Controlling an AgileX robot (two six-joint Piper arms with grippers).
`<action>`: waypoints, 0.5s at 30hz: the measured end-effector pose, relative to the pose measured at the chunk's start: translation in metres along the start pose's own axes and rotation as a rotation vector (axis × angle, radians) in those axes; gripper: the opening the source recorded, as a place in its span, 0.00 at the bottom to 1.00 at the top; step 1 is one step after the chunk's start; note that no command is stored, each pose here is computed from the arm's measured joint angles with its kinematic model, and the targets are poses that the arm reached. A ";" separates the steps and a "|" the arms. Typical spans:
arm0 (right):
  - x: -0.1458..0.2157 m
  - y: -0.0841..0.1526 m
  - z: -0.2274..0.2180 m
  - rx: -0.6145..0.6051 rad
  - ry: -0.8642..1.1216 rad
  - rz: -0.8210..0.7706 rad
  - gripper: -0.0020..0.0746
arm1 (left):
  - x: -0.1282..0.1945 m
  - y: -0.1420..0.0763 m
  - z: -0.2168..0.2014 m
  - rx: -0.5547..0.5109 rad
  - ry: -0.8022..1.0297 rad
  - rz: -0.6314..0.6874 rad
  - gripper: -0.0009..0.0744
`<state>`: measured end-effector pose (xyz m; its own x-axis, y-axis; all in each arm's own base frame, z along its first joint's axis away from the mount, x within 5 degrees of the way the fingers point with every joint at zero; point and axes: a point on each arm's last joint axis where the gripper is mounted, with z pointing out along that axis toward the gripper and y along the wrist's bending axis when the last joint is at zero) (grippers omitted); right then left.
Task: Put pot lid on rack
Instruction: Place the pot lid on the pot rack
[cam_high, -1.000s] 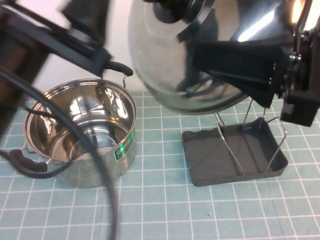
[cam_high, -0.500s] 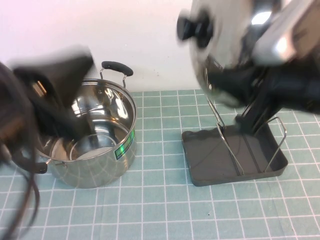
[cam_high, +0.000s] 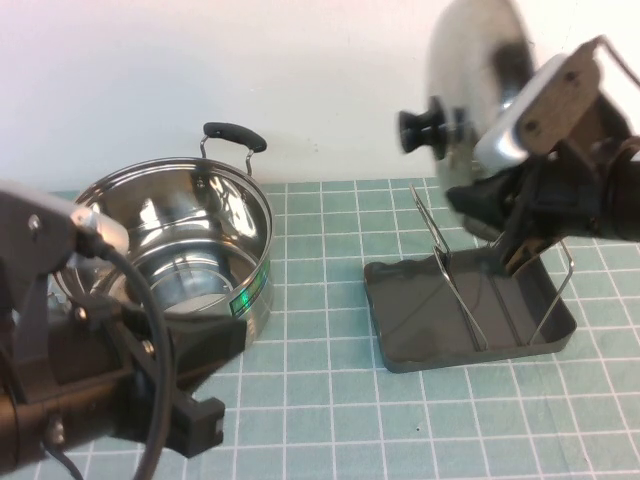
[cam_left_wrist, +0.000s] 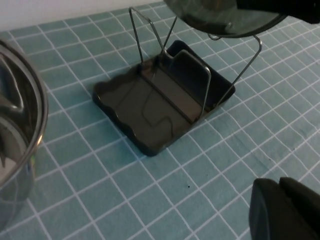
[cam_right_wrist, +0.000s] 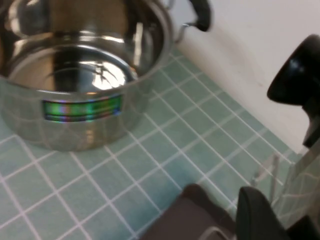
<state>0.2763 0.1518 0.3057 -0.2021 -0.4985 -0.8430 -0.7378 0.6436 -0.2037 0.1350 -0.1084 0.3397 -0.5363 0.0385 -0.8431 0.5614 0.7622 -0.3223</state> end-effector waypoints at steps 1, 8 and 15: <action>0.002 -0.004 0.000 0.011 0.005 0.022 0.25 | 0.003 0.001 0.002 0.000 0.003 -0.012 0.01; 0.023 -0.005 0.021 -0.067 0.103 0.066 0.25 | 0.018 0.007 0.010 0.007 -0.003 -0.117 0.01; 0.045 -0.004 0.046 -0.112 0.198 0.056 0.25 | 0.019 0.007 0.011 0.016 -0.020 -0.129 0.01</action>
<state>0.2995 0.1538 0.2461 -0.3585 -0.5753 -0.7352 -0.7867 0.6102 -0.0939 0.1358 -0.1098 0.3165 -0.5921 -0.0718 -0.8027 0.4987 0.7497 -0.4350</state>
